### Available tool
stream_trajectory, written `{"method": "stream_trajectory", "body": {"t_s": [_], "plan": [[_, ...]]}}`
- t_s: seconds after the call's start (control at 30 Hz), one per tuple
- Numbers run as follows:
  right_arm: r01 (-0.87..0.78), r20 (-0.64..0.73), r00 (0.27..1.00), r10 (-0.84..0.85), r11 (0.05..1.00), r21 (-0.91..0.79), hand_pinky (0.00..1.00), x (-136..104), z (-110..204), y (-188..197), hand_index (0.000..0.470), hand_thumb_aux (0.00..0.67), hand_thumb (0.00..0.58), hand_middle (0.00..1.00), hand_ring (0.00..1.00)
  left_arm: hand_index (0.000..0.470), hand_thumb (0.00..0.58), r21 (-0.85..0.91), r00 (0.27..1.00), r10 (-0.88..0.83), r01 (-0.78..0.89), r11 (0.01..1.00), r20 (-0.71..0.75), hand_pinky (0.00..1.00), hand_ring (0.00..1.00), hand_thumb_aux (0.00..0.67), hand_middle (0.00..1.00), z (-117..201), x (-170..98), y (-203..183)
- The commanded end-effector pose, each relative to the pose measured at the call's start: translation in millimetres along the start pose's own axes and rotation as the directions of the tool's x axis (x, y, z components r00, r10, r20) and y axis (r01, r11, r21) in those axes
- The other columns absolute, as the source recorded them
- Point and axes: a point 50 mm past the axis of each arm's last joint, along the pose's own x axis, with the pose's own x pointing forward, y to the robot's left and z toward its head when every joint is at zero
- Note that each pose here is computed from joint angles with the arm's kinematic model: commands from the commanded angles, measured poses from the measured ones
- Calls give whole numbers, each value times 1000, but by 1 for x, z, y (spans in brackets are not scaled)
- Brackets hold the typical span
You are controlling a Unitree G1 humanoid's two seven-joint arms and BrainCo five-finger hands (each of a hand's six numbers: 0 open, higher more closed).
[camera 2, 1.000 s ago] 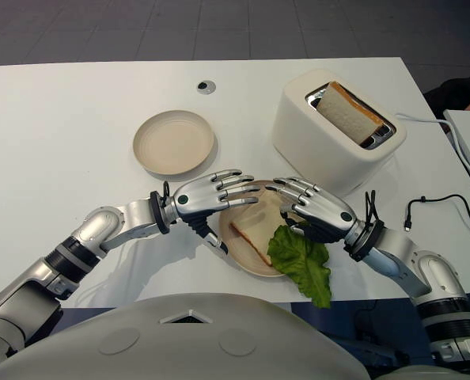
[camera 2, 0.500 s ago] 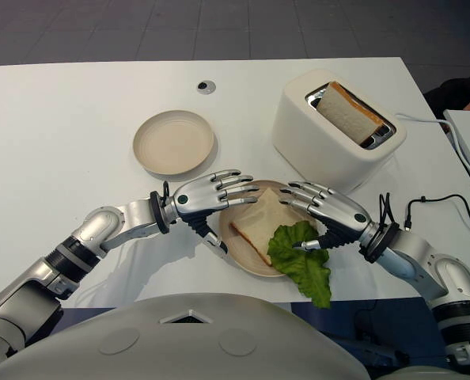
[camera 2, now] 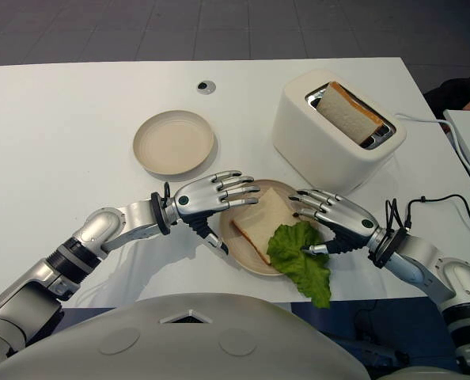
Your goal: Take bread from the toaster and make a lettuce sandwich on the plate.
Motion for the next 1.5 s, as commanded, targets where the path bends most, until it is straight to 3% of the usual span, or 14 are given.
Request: {"method": "stream_trajectory", "body": {"t_s": [0.03, 0.5, 0.9, 1.33, 1.37, 1.4, 1.43, 1.47, 1.5], "plan": [[30, 32, 999, -30, 1000, 0, 0, 6, 6, -3, 470, 670, 580, 0, 0, 0, 0, -1, 1000, -16, 16, 1000, 0, 0, 0, 0, 0, 1, -1, -2], [183, 96, 978, -186, 982, 33, 0, 13, 19, -26, 470, 670, 580, 0, 0, 0, 0, 0, 1000, -18, 18, 1000, -4, 0, 0, 0, 0, 0, -1, -3], [178, 219, 956, -197, 979, 103, 0, 62, 41, -13, 470, 670, 580, 0, 0, 0, 0, 7, 998, -17, 18, 1000, -58, 0, 0, 0, 0, -12, -7, 0], [209, 206, 953, -221, 975, 77, 0, 85, 34, -8, 470, 670, 580, 0, 0, 0, 0, -4, 997, -25, 25, 1000, -66, 0, 0, 0, 0, -14, -8, -4], [208, 206, 953, -220, 975, 78, 0, 85, 34, -7, 407, 581, 570, 0, 0, 0, 0, -5, 997, -26, 25, 1000, -66, 0, 0, 0, 0, -14, -8, -5], [209, 206, 954, -220, 975, 77, 0, 86, 34, -6, 271, 386, 476, 0, 0, 0, 0, -6, 997, -26, 26, 1000, -66, 0, 0, 0, 0, -14, -8, -5], [210, 205, 953, -221, 975, 78, 0, 86, 34, -6, 219, 313, 415, 0, 0, 0, 0, -7, 997, -26, 26, 1000, -66, 0, 0, 0, 0, -13, -8, -5], [211, 204, 953, -223, 974, 77, 0, 87, 34, -5, 4, 5, 9, 0, 0, 0, 0, -8, 997, -26, 26, 1000, -66, 0, 0, 0, 0, -13, -8, -6], [211, 202, 954, -222, 975, 75, 0, 87, 33, -5, 0, 0, 0, 0, 0, 0, 0, -9, 997, -26, 26, 1000, -66, 0, 0, 0, 0, -13, -8, -6]]}}
